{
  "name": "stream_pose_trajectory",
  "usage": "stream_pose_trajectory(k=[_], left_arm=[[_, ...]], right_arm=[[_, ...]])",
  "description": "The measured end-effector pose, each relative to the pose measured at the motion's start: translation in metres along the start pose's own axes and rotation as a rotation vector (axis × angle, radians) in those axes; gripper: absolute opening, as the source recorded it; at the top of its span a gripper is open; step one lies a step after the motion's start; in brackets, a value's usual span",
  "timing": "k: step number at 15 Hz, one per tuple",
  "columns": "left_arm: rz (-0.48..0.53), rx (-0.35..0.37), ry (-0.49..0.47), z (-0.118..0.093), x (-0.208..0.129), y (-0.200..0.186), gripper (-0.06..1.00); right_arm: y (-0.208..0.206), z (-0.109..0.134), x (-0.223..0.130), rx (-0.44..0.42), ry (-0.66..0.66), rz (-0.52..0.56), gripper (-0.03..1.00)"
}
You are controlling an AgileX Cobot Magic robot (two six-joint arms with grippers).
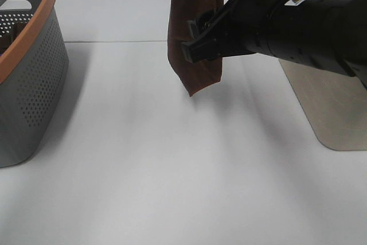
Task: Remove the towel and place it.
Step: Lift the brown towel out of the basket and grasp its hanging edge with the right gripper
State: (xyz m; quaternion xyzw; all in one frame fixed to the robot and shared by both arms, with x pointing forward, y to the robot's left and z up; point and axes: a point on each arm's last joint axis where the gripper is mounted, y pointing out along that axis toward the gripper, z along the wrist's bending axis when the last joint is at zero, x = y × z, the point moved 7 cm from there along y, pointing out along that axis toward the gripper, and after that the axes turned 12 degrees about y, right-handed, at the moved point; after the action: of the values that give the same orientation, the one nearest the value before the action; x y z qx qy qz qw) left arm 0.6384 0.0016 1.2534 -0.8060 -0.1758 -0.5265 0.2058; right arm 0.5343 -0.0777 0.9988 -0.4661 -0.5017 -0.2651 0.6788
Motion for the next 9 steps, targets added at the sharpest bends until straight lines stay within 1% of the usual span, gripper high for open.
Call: stream_pose_trajectory(k=[3,5,6,7,9], left_arm=[[0.002,-0.001,-0.001,0.000,0.000,0.000,0.00],[0.002,-0.001,-0.001,0.000,0.000,0.000,0.00],[0.002,-0.001,-0.001,0.000,0.000,0.000,0.00],[0.001,-0.001,-0.001,0.000,0.000,0.000,0.00],[-0.006,0.001,-0.001,0.000,0.001,0.000,0.00]], right_arm=[[0.009,0.008,-0.004,0.031,-0.022,0.035,0.64],[0.009,0.011,0.001,0.043,-0.026,0.027,0.61],[0.009,0.011,0.001,0.043,-0.026,0.027,0.61],[0.009,0.014,-0.002,0.064,-0.030,0.048,0.56],[0.009,0.016,-0.004,0.075,-0.032,0.061,0.51]])
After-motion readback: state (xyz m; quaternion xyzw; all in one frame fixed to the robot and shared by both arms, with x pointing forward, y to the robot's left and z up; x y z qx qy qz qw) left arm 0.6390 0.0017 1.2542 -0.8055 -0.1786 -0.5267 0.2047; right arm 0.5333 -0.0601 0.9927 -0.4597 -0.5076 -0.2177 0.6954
